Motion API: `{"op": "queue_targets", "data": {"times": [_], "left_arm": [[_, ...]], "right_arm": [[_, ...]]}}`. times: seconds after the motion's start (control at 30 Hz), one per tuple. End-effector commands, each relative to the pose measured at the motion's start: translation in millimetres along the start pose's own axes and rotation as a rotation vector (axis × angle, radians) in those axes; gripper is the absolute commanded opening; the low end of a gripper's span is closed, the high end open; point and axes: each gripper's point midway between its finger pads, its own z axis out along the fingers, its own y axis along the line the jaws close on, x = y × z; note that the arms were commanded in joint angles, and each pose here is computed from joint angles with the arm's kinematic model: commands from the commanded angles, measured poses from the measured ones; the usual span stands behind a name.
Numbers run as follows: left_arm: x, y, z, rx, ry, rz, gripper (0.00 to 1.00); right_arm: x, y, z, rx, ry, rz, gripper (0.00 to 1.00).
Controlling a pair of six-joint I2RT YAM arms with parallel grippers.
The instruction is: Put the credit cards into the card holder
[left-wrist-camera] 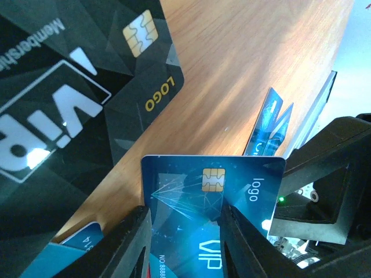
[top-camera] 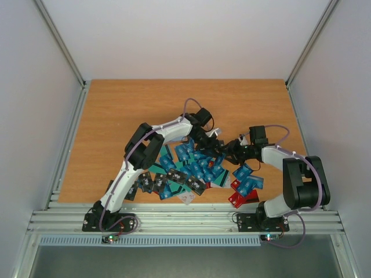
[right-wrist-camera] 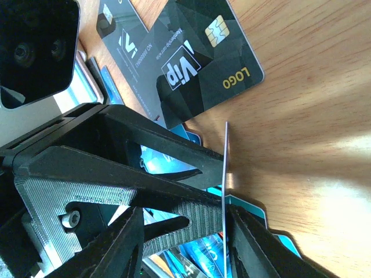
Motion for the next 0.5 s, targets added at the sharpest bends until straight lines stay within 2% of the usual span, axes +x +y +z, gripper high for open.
{"op": "queue_targets", "data": {"times": [0.0,0.17,0.33,0.47], "left_arm": [[16,4,16,0.028,0.072,-0.063,0.36],[15,7,15,0.028,0.068,-0.074,0.35],[13,9,14,0.033,0.062,-0.078,0.34],[11,9,14,0.053,0.052,-0.088,0.32]], "right_arm": [[-12,20,2,-0.065,-0.026,-0.092,0.40],[-13,5,10,-0.019,-0.005,-0.070,0.33],[-10,-4,12,0.014,0.010,-0.068,0.20],[-10,-9,15,0.029,0.022,-0.067,0.13]]}}
